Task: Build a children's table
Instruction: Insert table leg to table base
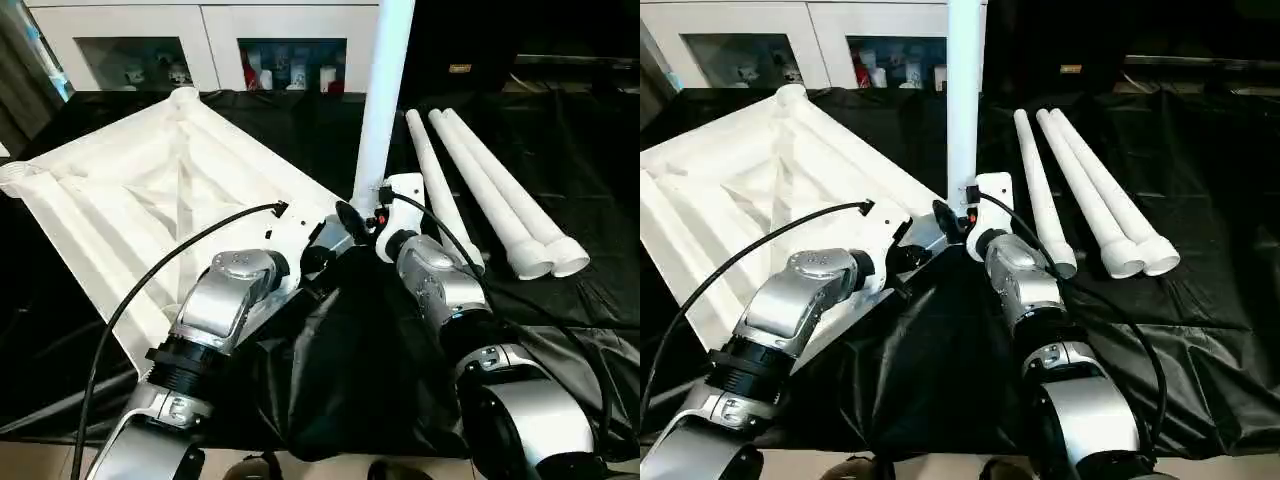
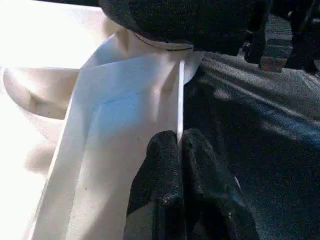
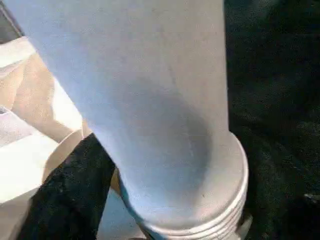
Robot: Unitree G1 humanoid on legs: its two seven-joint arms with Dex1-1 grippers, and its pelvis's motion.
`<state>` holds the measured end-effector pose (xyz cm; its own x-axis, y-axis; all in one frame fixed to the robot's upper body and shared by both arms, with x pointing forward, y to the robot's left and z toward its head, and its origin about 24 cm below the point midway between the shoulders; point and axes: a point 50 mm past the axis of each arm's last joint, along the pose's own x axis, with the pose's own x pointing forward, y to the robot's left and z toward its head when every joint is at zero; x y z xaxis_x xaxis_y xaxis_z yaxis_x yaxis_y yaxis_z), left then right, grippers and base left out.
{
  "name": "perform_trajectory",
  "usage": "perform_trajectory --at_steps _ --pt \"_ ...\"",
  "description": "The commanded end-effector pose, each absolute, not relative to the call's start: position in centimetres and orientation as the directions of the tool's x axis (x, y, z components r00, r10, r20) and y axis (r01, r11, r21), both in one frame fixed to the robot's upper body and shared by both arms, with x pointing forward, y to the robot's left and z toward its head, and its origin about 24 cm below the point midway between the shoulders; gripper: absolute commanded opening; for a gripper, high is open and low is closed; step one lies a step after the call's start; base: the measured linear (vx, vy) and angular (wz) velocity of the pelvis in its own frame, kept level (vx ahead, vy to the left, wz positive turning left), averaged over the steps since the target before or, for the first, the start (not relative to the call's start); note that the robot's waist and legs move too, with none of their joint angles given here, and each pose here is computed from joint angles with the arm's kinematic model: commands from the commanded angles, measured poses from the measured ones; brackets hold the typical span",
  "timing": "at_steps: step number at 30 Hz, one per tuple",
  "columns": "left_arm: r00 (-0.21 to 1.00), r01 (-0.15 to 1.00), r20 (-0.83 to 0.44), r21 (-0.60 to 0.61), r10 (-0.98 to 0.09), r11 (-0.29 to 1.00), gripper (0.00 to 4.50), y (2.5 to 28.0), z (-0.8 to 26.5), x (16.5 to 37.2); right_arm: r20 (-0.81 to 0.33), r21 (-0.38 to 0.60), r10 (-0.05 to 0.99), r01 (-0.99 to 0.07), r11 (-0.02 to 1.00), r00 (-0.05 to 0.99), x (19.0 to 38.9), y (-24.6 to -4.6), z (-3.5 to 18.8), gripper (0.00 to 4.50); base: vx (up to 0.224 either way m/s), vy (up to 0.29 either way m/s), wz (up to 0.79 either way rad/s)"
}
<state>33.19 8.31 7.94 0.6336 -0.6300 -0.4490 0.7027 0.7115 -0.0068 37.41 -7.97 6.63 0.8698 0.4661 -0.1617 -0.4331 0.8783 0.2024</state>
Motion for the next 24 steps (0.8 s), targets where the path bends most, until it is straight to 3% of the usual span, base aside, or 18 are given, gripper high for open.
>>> perform_trajectory --at_steps 1,6,10,13,16,24 --pt "0.576 0.768 -0.425 -0.011 -0.699 0.640 0.00 6.5 8.6 32.9 -0.360 0.318 0.555 -0.460 0.829 0.750 34.5 -5.6 1.4 4.14 0.000 0.000 0.00" --pt "0.508 0.827 -0.426 -0.001 -0.748 0.562 0.00 7.6 8.6 32.2 -0.296 0.300 0.636 -0.562 0.771 0.713 34.8 -6.7 2.6 4.42 0.000 0.000 0.00" --pt "0.430 0.879 -0.431 0.001 -0.793 0.476 0.00 8.9 8.5 31.4 -0.264 0.213 0.735 -0.705 0.676 0.625 34.4 -8.4 3.4 4.42 0.029 -0.008 0.00" --pt "0.420 0.884 -0.432 -0.004 -0.798 0.467 0.00 9.1 8.5 31.3 -0.263 0.203 0.743 -0.718 0.666 0.615 34.3 -8.7 3.5 4.42 0.037 -0.012 0.00" --pt "0.331 0.927 -0.438 -0.016 -0.836 0.375 0.00 10.7 8.4 30.4 -0.251 0.130 0.804 -0.805 0.579 0.538 33.7 -11.5 4.9 4.42 0.000 0.000 0.00" --pt "0.260 0.955 -0.468 -0.007 -0.844 0.298 0.00 13.1 8.3 29.7 -0.254 0.070 0.867 -0.886 0.458 0.428 32.3 -14.0 6.6 4.42 -0.022 0.003 0.00"
